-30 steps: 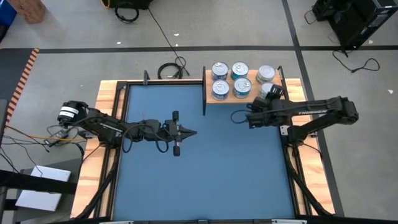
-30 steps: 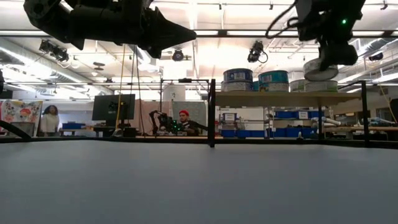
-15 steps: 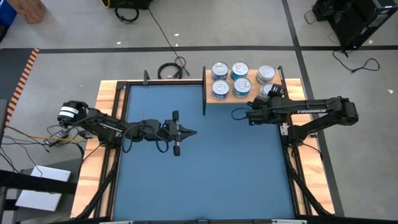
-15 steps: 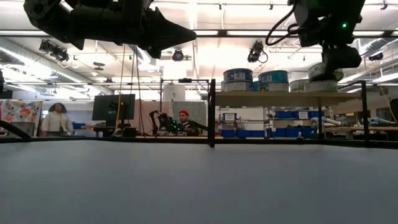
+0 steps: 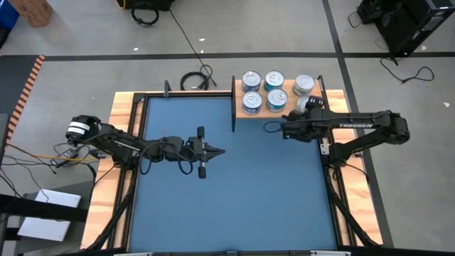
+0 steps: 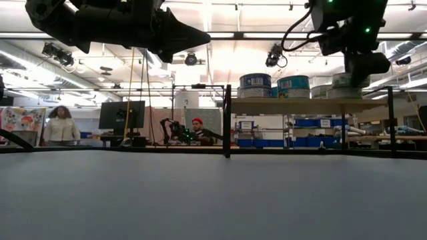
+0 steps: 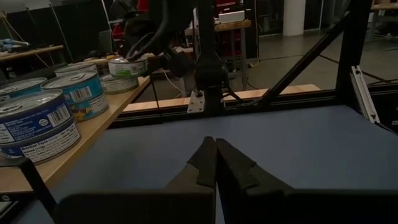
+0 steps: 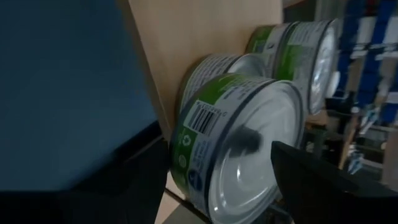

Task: Stack canned seafood by type on shelf
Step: Stack the green tuna can on top of the green tuna can on the shelf

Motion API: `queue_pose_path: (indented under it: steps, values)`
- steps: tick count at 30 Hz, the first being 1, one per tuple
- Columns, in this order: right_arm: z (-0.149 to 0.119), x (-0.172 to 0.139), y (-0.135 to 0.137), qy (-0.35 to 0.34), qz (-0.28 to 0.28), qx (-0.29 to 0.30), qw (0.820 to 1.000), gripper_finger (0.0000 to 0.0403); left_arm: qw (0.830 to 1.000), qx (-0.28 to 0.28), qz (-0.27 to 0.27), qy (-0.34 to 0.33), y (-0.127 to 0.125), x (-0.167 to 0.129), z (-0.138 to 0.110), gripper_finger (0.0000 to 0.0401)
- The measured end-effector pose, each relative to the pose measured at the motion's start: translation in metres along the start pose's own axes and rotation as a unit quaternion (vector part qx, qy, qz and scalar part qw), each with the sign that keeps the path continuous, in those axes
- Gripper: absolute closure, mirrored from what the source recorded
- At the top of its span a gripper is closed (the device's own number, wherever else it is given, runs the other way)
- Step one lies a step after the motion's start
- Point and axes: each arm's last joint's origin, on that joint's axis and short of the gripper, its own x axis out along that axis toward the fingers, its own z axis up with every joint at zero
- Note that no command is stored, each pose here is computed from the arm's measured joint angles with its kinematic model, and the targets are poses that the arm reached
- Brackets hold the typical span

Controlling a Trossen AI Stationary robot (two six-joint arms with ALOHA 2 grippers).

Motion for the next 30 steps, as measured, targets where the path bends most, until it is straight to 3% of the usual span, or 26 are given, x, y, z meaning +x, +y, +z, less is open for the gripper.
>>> queue_pose_path:
  steps: [30]
  values:
    - [0.015,0.005,-0.032,-0.017,0.049,0.007,0.999,0.0115,1.000,0.000,0.000,0.004,0.000,0.000,-0.001,0.0395]
